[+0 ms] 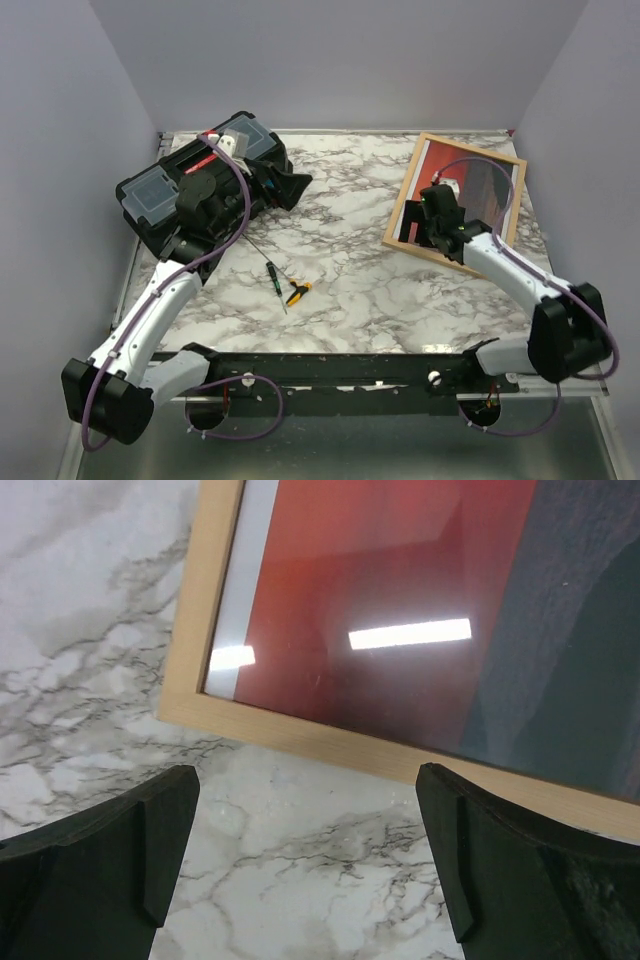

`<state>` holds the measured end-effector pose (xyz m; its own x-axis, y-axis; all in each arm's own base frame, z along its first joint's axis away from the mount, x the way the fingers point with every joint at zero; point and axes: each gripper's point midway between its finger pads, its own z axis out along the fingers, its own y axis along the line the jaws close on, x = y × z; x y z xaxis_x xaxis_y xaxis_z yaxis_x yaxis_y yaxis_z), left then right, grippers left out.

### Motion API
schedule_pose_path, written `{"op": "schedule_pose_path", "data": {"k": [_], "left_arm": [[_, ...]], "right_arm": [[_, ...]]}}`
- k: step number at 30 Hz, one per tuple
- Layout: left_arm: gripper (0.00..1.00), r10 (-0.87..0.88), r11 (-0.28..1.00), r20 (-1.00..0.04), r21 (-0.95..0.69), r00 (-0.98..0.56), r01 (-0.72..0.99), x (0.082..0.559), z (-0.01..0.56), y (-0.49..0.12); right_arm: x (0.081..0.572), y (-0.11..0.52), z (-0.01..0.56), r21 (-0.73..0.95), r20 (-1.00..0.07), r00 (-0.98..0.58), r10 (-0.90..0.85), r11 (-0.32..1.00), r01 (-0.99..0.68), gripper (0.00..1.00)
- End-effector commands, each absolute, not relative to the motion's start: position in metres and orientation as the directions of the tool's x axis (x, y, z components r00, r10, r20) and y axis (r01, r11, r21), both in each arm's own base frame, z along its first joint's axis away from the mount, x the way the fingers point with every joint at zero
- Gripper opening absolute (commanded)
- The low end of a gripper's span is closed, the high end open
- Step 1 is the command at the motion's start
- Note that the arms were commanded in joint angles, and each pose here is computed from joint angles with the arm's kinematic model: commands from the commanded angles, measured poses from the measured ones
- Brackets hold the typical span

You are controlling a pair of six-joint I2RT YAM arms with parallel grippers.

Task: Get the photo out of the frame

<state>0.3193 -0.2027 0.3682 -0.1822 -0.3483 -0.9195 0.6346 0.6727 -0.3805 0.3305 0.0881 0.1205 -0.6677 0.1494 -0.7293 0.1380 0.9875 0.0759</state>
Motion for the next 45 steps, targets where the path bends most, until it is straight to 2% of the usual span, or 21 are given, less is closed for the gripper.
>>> {"op": "schedule_pose_path", "data": {"k": [1, 6, 8, 13, 17, 20, 25, 27, 34, 39, 43, 45], "left_arm": [[0.96, -0.344, 0.592, -0.904, -0.417, -0.252, 0.690, 0.310, 0.373, -0.223], [0.94, -0.315, 0.570, -0.884, -0.467, -0.346, 0.676, 0.315, 0.359, -0.233], [0.94, -0.299, 0.565, -0.876, -0.482, -0.378, 0.669, 0.318, 0.353, -0.237], [0.92, -0.271, 0.545, -0.858, -0.510, -0.435, 0.666, 0.320, 0.342, -0.246], [0.91, -0.266, 0.508, -0.853, -0.521, -0.450, 0.686, 0.316, 0.342, -0.252], [0.91, -0.267, 0.503, -0.855, -0.517, -0.444, 0.692, 0.315, 0.344, -0.252], [0.90, -0.266, 0.502, -0.856, -0.516, -0.444, 0.694, 0.314, 0.343, -0.253], [0.90, -0.264, 0.502, -0.855, -0.517, -0.447, 0.693, 0.315, 0.342, -0.253], [0.90, -0.266, 0.501, -0.854, -0.519, -0.448, 0.692, 0.314, 0.343, -0.253], [0.89, -0.266, 0.504, -0.854, -0.519, -0.447, 0.690, 0.314, 0.343, -0.253], [0.88, -0.260, 0.522, -0.858, -0.512, -0.444, 0.683, 0.316, 0.341, -0.251], [0.88, -0.256, 0.538, -0.864, -0.501, -0.435, 0.678, 0.318, 0.340, -0.249]], "right_arm": [[0.349, 0.106, 0.097, 0.060, -0.675, -0.732, 0.090, 0.996, 0.067, 0.99], [0.363, 0.133, 0.074, 0.132, -0.627, -0.761, 0.168, 0.985, 0.108, 0.91], [0.365, 0.150, 0.069, 0.111, -0.636, -0.765, 0.103, 0.993, 0.042, 0.91], [0.365, 0.156, 0.050, -0.090, -0.637, -0.755, -0.157, 0.988, -0.129, 0.88], [0.363, 0.151, 0.045, -0.186, -0.608, -0.722, -0.331, 0.943, -0.275, 0.80], [0.362, 0.150, 0.049, -0.239, -0.604, -0.661, -0.445, 0.892, -0.383, 0.80], [0.361, 0.156, 0.040, -0.239, -0.592, -0.629, -0.504, 0.855, -0.460, 0.78], [0.357, 0.159, 0.030, -0.230, -0.568, -0.630, -0.529, 0.837, -0.496, 0.74], [0.354, 0.174, 0.027, -0.211, -0.581, -0.625, -0.521, 0.838, -0.503, 0.48], [0.357, 0.205, 0.019, -0.219, -0.574, -0.648, -0.501, 0.856, -0.468, 0.24], [0.359, 0.258, 0.014, -0.159, -0.586, -0.679, -0.443, 0.884, -0.439, 0.22], [0.366, 0.285, 0.023, -0.065, -0.602, -0.715, -0.355, 0.914, -0.400, 0.27]]}}
